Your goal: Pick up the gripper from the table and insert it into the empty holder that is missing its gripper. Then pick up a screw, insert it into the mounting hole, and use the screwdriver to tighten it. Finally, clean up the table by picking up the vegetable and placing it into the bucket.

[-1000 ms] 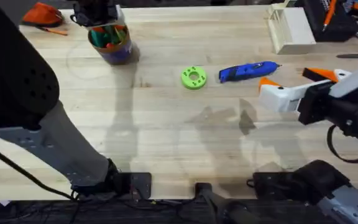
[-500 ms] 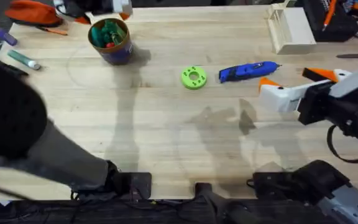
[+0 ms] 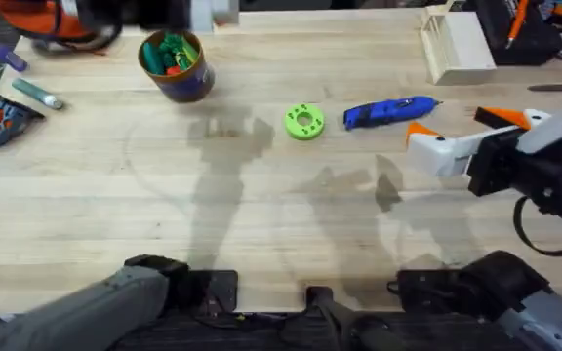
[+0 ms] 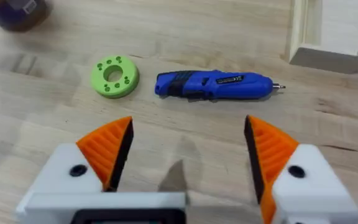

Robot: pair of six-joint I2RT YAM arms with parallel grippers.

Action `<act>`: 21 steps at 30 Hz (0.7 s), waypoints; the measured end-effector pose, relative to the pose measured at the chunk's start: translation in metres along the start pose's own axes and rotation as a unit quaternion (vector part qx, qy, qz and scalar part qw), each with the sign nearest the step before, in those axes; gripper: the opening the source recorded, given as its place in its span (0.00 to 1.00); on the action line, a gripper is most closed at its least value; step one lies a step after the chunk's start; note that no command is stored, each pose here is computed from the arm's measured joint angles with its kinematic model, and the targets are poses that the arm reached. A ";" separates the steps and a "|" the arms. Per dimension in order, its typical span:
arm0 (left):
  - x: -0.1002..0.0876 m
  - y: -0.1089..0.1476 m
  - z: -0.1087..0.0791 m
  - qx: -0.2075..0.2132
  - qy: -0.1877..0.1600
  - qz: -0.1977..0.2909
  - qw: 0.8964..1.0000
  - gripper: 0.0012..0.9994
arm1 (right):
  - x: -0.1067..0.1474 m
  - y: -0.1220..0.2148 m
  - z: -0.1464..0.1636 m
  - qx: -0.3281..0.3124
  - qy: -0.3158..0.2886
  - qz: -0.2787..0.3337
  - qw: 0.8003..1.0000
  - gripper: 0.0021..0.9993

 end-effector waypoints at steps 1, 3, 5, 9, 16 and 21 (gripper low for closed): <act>0.009 0.004 -0.001 0.004 -0.001 0.001 1.000 0.99 | 0.000 0.000 0.000 0.000 0.000 0.000 1.000 0.99; 0.028 0.009 0.000 0.009 0.002 0.005 1.000 0.99 | 0.000 0.000 0.000 0.000 0.000 0.000 1.000 0.99; 0.047 0.009 0.002 0.011 0.008 0.013 1.000 0.99 | 0.000 0.000 0.000 0.000 0.000 0.000 1.000 0.99; 0.086 0.003 0.003 0.018 0.017 0.034 0.999 0.99 | 0.000 0.000 0.000 0.000 0.000 0.000 1.000 0.99; 0.140 -0.014 0.002 0.036 0.014 0.062 0.997 0.99 | 0.000 0.000 0.000 0.000 0.000 0.000 1.000 0.99; 0.159 -0.021 0.004 0.039 0.009 0.074 0.996 0.99 | 0.000 0.000 0.000 0.000 0.000 0.000 1.000 0.99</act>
Point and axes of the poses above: each hand's point on the last joint's axis, 136 mm out from that joint toward the fingers, its own y axis back along the fingers, its own z axis along the line the jaws close on, x = y × z, the point moved 10 cm from there along y, back along the fingers, and after that the axes turned 5 degrees about y, right-handed, at the moved point
